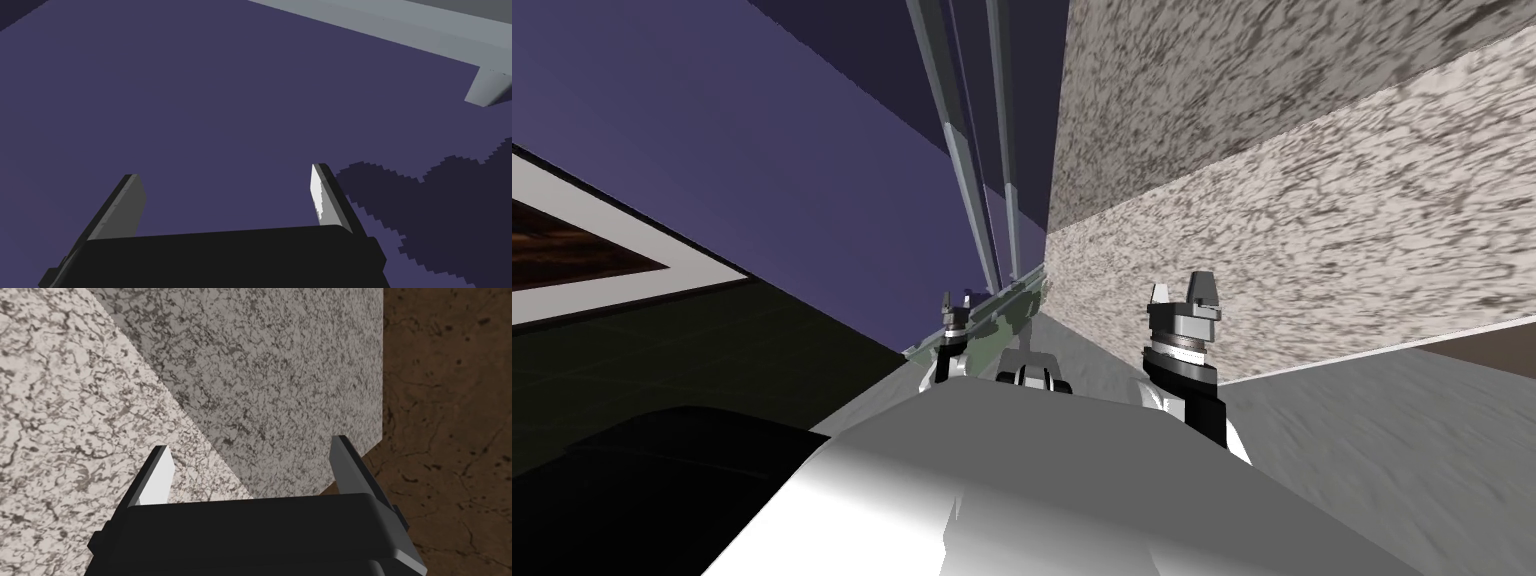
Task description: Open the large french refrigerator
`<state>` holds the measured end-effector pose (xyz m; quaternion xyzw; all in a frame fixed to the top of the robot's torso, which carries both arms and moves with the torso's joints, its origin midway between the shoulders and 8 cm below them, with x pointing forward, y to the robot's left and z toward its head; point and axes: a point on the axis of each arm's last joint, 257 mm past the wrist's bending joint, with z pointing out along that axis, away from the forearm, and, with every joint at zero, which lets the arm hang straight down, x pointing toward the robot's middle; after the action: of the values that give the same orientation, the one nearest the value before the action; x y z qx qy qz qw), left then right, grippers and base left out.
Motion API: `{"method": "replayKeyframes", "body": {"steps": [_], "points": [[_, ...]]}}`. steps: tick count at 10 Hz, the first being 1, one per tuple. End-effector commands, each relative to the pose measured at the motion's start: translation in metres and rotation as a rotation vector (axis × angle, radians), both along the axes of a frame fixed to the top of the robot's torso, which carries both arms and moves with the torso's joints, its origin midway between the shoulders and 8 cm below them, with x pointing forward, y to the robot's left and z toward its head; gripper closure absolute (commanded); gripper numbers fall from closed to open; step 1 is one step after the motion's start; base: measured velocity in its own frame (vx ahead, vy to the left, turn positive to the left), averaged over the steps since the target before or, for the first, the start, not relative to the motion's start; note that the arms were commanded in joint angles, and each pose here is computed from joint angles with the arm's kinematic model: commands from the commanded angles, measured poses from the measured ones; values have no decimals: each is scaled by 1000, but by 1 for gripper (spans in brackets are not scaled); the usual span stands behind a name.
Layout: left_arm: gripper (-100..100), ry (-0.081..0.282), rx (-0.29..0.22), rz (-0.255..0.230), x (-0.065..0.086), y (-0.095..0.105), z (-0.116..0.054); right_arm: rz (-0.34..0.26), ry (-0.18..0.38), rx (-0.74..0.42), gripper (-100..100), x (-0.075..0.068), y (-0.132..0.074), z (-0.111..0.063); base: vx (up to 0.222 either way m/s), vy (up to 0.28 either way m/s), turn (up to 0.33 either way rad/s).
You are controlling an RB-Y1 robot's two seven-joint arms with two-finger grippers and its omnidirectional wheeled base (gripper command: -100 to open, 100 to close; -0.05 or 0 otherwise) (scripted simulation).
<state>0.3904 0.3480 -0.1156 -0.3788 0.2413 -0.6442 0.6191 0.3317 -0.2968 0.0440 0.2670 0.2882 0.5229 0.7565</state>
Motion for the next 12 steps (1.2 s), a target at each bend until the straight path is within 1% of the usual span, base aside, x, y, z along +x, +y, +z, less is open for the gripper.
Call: {"method": "replayKeyframes", "body": {"steps": [1,3,4,5,9,12], "points": [[-100,20,-56,13,2,15,-21,0,0,0,0,0,0,0,142,-124,43],[-100,28,-98,24,3,26,-34,0,0,0,0,0,0,0,156,-112,56],[-100,41,-121,33,4,32,-45,0,0,0,0,0,0,0,127,-104,43],[-100,45,-122,33,4,32,-47,0,0,0,0,0,0,0,90,-69,22],[-100,74,-214,67,3,52,-82,0,0,0,0,0,0,0,113,-88,45],[-100,89,-286,92,1,59,-105,0,0,0,0,0,0,0,111,-99,68]]}}
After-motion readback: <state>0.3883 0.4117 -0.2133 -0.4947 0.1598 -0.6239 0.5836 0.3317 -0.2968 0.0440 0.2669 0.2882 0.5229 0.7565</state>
